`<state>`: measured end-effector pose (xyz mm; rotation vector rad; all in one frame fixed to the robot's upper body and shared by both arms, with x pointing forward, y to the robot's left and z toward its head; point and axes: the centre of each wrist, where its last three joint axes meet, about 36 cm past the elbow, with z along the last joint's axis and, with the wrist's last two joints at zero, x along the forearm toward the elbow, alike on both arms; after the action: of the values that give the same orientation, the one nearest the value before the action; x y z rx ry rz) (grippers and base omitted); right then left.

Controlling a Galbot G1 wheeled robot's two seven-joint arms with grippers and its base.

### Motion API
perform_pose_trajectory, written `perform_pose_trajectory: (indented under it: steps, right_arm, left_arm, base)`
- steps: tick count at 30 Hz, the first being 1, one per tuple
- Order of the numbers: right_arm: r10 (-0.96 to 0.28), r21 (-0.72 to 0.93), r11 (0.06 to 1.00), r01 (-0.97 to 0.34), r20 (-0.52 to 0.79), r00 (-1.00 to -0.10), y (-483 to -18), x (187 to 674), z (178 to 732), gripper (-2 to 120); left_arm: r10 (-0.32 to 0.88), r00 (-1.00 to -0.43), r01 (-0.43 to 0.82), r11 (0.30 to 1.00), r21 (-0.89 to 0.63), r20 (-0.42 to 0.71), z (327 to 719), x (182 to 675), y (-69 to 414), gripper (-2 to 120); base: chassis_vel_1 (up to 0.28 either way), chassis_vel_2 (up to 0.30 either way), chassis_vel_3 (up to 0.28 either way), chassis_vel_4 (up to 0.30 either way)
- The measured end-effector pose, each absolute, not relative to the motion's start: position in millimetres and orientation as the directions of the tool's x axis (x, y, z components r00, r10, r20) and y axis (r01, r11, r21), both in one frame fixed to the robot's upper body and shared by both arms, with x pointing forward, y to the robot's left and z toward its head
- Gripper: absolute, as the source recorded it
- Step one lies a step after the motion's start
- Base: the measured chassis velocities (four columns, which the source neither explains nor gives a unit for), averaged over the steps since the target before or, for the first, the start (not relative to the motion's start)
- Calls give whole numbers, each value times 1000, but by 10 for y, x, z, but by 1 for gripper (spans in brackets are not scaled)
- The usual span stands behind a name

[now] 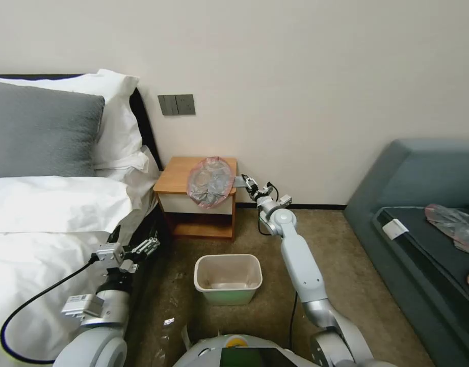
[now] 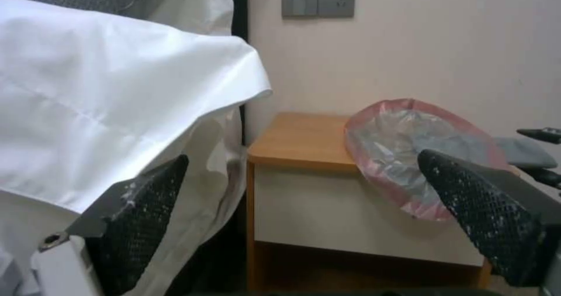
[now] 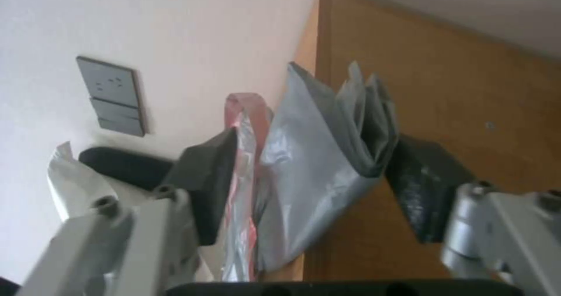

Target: Pick up the garbage bag from the table and place it over the trash can.

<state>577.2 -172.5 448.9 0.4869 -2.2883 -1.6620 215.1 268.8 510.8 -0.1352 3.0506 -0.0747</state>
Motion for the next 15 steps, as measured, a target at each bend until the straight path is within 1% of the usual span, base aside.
perform_pose_trajectory:
  steps: [1,5,6,7,8,9,10,11,12,13,15]
  right_arm:
    - [-421,952,285,-110,21,-907,-1725,5772,4489,57]
    - [-424,949,295,-115,22,-905,-1708,5775,4509,38]
    - [-424,949,295,-115,22,-905,-1708,5775,4509,38]
    - [-423,947,299,-115,23,-906,-1708,5773,4517,36]
    - [-421,946,302,-116,23,-907,-1709,5771,4527,30]
    - [-420,946,304,-117,23,-907,-1709,5768,4534,28]
    - [-419,945,306,-118,23,-908,-1712,5761,4546,23]
    - [-419,945,306,-118,23,-908,-1712,5761,4546,23]
    - [-418,944,307,-118,23,-908,-1713,5757,4549,18]
    - [-418,944,309,-118,23,-908,-1714,5750,4553,17]
    - [-413,941,315,-124,18,-911,-1719,5702,4569,6]
  left_arm:
    - [-90,-992,-86,995,-53,-85,5108,2151,2688,100]
    - [-91,-992,-86,995,-57,-88,5109,2157,2680,100]
    - [-91,-992,-86,995,-57,-88,5109,2157,2680,100]
    - [-90,-992,-85,995,-58,-88,5109,2159,2677,100]
    - [-90,-992,-85,995,-59,-89,5109,2160,2676,100]
    - [-89,-992,-84,995,-59,-89,5110,2161,2675,100]
    - [-89,-992,-84,995,-59,-90,5110,2162,2675,100]
    - [-89,-992,-84,995,-59,-90,5110,2162,2675,100]
    - [-88,-992,-83,995,-59,-90,5111,2163,2675,100]
    - [-88,-992,-83,995,-58,-90,5111,2164,2675,100]
    - [-87,-992,-82,995,-57,-94,5116,2171,2676,100]
  base:
    - [0,0,0,0]
    - [0,0,0,0]
    - [0,0,0,0]
    - [0,0,0,0]
    - [0,0,0,0]
    - [0,0,0,0]
    - [0,0,0,0]
    - [0,0,0,0]
    - [0,0,0,0]
    - [0,0,0,0]
    - [0,0,0,0]
